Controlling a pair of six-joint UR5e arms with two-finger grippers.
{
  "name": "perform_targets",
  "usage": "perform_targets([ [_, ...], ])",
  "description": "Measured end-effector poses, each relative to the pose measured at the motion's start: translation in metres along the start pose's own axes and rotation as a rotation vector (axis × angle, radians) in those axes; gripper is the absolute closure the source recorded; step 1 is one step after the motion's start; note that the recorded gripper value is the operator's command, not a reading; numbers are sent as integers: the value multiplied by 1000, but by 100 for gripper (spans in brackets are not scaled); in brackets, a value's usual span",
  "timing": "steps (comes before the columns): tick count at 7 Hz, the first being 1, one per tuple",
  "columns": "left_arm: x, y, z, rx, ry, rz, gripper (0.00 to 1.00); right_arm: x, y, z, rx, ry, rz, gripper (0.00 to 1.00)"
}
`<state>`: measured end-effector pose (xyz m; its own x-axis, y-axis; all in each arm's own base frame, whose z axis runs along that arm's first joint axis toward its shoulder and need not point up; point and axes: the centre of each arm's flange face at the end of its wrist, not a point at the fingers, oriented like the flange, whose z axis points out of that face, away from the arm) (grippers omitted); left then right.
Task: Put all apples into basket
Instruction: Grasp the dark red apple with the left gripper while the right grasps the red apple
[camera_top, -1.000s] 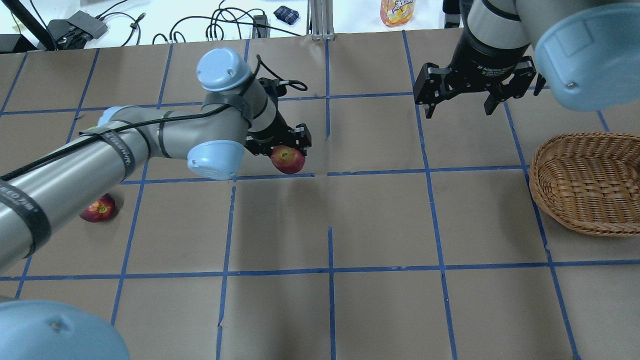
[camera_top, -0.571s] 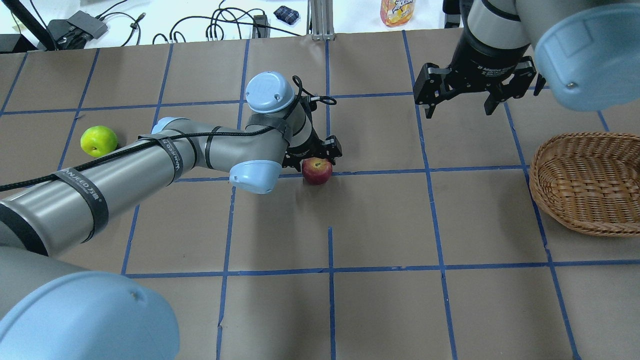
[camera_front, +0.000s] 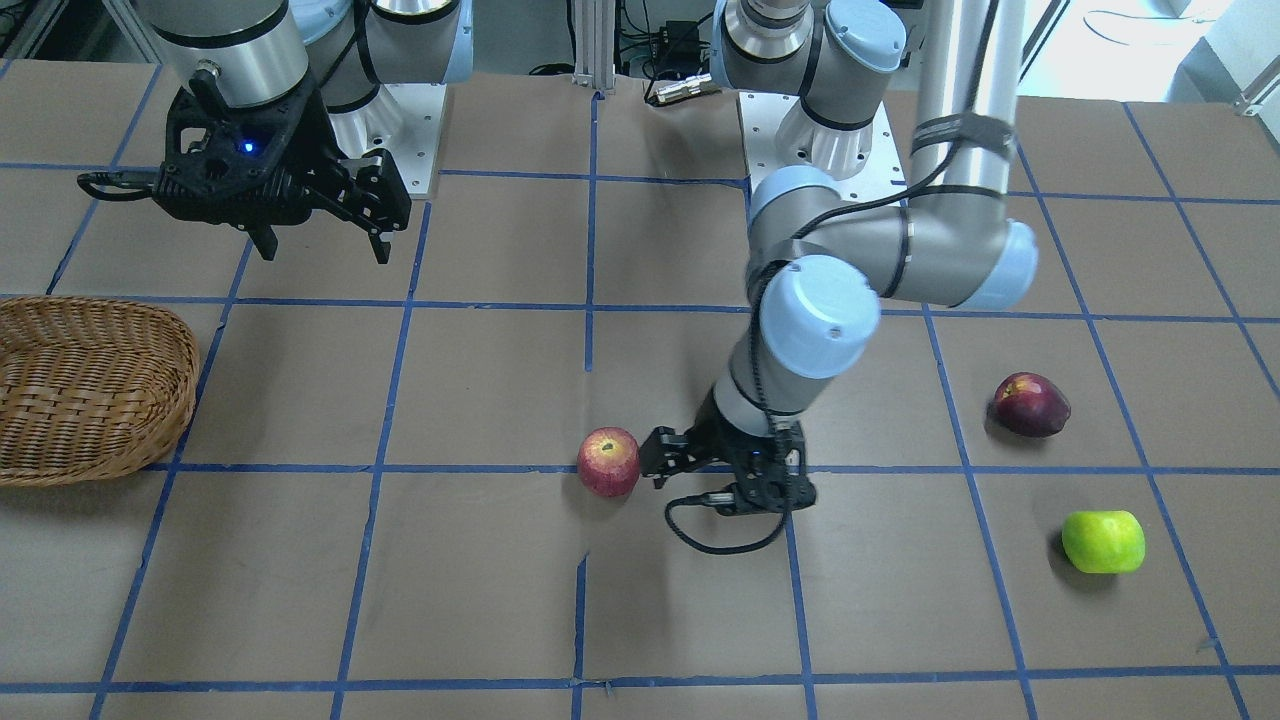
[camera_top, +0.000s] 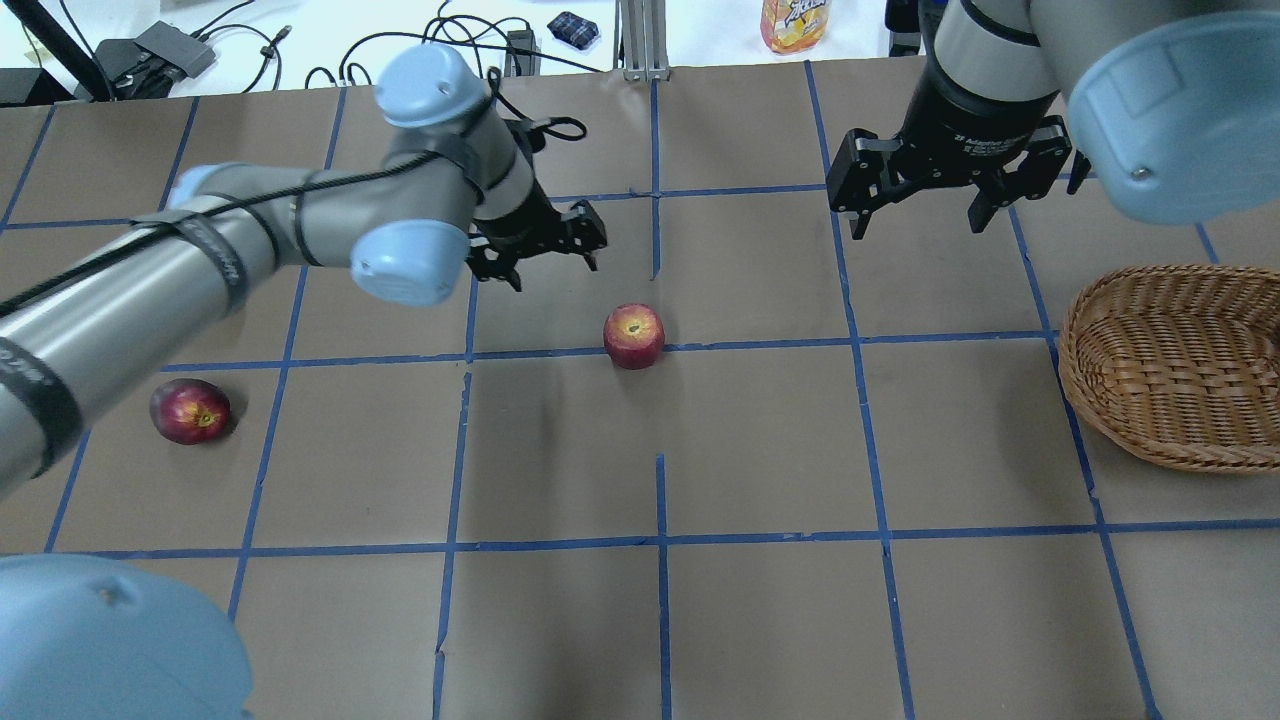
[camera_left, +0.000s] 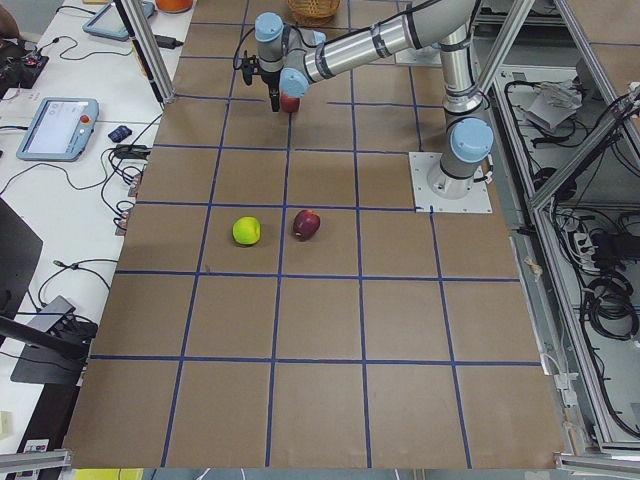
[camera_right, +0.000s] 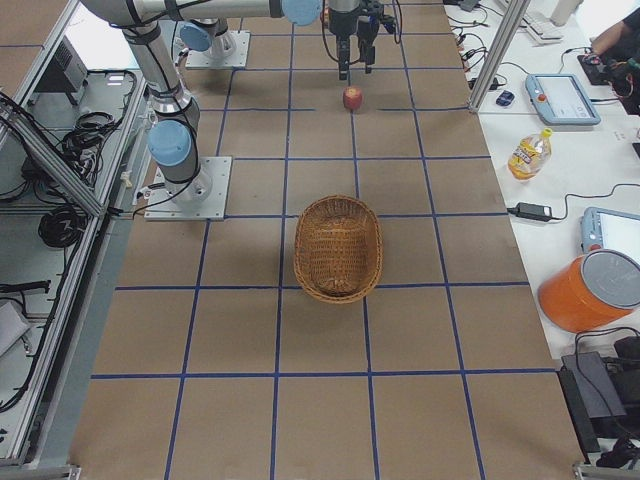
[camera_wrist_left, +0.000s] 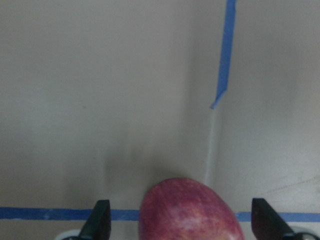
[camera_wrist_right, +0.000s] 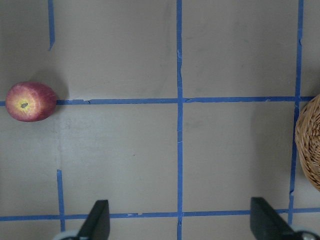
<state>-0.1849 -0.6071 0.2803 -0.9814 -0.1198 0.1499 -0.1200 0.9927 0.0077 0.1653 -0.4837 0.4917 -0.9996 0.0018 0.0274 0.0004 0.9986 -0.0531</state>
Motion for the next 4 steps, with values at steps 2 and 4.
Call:
perform_targets([
  [2,-175,-31,-58,-67,-57,83,0,-14,-4,9,4,-13,66,0],
  [4,-311,-26,-53,-146,-113,61,0,-92,-27,60,58,-22,107,0],
])
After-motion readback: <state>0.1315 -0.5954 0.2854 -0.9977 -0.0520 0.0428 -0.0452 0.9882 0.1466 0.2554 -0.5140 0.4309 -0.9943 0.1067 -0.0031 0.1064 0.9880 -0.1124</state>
